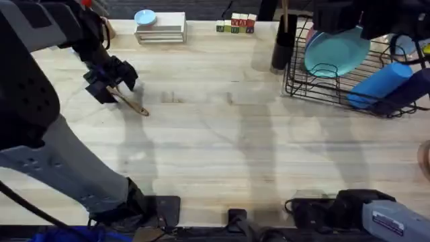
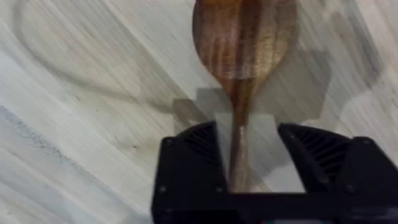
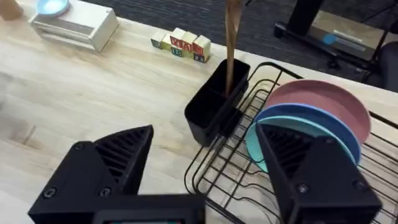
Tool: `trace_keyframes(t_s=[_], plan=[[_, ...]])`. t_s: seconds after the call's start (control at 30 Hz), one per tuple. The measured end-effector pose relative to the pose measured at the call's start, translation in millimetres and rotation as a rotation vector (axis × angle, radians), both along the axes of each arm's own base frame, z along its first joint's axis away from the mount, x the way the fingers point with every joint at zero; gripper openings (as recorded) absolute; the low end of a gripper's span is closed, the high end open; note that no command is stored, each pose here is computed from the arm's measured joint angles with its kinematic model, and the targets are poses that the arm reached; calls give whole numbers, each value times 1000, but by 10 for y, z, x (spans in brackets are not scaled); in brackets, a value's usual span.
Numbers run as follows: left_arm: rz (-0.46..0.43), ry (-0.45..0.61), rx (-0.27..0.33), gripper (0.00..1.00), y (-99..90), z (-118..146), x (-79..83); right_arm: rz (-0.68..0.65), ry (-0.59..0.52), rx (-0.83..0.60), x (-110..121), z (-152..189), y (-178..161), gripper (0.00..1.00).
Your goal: Pick up the spoon on the table one by one and put them onto the rack
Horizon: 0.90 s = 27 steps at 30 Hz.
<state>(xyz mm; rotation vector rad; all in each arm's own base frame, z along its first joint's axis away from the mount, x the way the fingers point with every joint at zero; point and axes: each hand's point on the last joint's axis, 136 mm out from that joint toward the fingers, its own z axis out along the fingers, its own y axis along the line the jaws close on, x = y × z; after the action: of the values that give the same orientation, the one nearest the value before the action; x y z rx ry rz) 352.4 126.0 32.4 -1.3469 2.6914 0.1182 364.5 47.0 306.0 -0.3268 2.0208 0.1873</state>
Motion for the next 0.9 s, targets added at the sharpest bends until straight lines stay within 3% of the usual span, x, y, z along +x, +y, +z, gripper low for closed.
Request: trace_keyframes(t_s=[0.1,0.2,0.23,0.47,0.63,0.77,0.9], plan=[[4,-10,0,368,-5,3,31,0,0,0,0,0,0,995],[6,-9,12,88,14,4,38,0,0,0,1,-1,0,995],[10,-12,12,58,16,7,43,0,0,0,0,-1,0,996],[-33,-4,38,42,-9,15,60,0,0,0,0,0,0,995],[-99,31,110,43,-93,36,61,0,0,0,0,0,0,995],[-189,55,102,43,-404,80,47,0,0,0,1,-1,0,995],[-299,-17,111,43,-808,321,201,0,0,0,0,0,0,996]])
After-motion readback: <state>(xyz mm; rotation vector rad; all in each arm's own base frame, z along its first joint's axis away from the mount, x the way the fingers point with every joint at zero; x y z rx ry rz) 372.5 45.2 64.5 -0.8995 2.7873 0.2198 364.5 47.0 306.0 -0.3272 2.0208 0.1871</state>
